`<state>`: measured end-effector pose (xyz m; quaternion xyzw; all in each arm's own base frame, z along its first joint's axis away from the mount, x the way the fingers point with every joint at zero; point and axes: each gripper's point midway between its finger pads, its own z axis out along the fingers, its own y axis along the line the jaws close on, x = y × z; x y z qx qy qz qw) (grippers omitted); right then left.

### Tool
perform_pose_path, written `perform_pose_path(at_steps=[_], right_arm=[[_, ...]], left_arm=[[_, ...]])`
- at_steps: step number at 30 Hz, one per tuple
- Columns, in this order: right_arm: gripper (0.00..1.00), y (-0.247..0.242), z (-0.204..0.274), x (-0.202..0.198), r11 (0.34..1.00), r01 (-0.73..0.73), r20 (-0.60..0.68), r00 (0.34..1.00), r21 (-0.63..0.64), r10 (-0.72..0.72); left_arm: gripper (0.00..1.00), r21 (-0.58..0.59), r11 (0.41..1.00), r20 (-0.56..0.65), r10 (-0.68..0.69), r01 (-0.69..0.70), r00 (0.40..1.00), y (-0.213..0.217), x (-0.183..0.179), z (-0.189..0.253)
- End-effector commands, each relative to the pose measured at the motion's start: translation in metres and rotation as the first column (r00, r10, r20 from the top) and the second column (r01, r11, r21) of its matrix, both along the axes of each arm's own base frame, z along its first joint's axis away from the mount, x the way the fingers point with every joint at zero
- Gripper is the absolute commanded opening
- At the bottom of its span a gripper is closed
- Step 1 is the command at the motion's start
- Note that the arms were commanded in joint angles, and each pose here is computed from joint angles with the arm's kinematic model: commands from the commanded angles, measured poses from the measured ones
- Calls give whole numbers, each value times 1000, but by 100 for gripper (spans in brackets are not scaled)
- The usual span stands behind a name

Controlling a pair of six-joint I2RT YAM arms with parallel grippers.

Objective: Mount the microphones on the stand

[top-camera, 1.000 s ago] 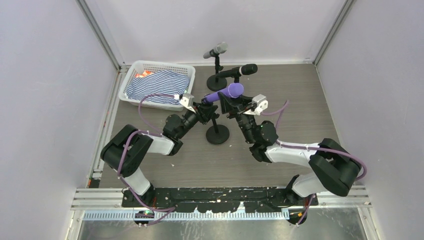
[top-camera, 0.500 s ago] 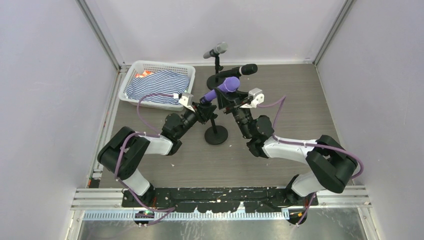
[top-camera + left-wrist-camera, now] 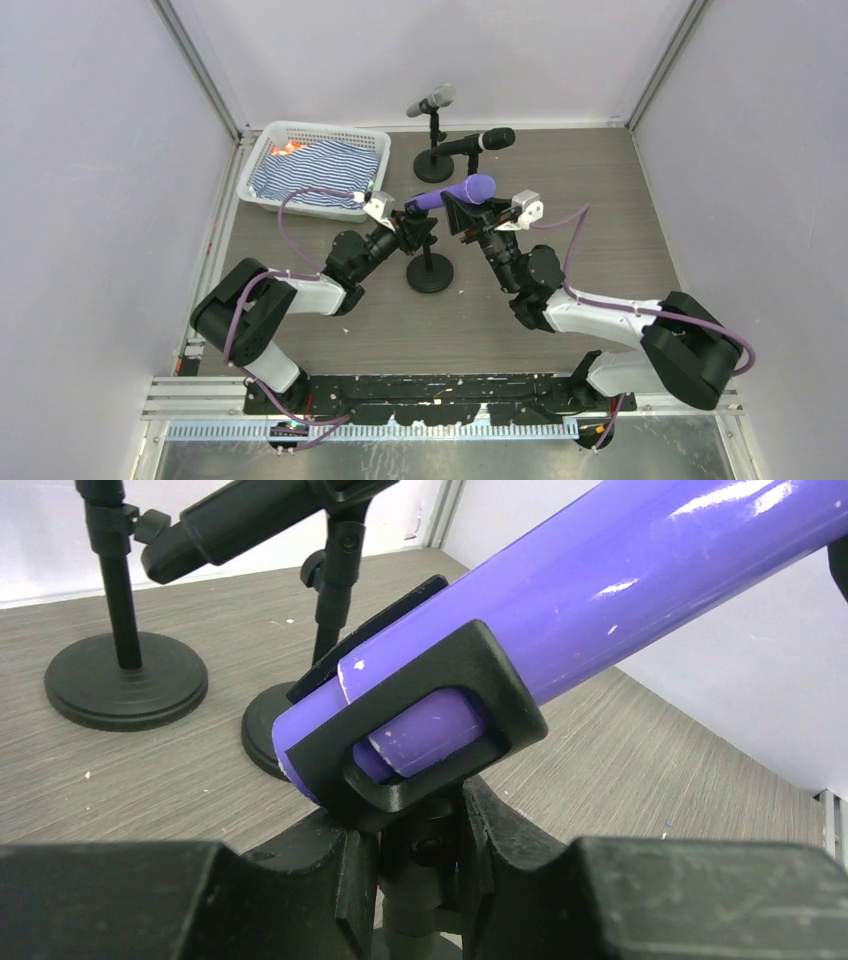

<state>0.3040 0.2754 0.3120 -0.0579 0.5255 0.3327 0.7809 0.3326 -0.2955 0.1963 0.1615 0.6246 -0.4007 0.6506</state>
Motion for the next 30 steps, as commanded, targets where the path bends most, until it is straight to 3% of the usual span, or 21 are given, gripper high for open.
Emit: perform_pose_path(at_steps=[1, 10, 16, 20, 22, 25, 30], right_arm=[[26, 7, -113, -10, 945, -75, -249, 968, -318, -7], [66, -23, -27, -28, 993, -11, -94, 996, -114, 1], [71, -56, -25, -41, 978, 29, -238, 968, -204, -79], [75, -62, -29, -73, 961, -100, -293, 956, -258, 21], [81, -69, -26, -85, 961, -133, -326, 944, -242, 48], [82, -91, -17, -91, 978, -76, -411, 912, -193, -11], [83, -95, 7, -106, 964, -133, -509, 861, -229, -2]], left_arm=[[0, -29, 992, 183, -119, 126, 976, -18, -32, 40], [0, -35, 993, 162, -103, 110, 981, -15, -30, 29], [0, -23, 994, 193, -100, 106, 976, -16, -29, 34], [0, -1, 995, 206, -98, 100, 974, -17, -26, 36], [0, 14, 995, 218, -100, 99, 971, -17, -26, 38], [0, 43, 993, 238, -115, 108, 964, -19, -27, 41], [0, 110, 985, 273, -160, 134, 949, -22, -33, 37]])
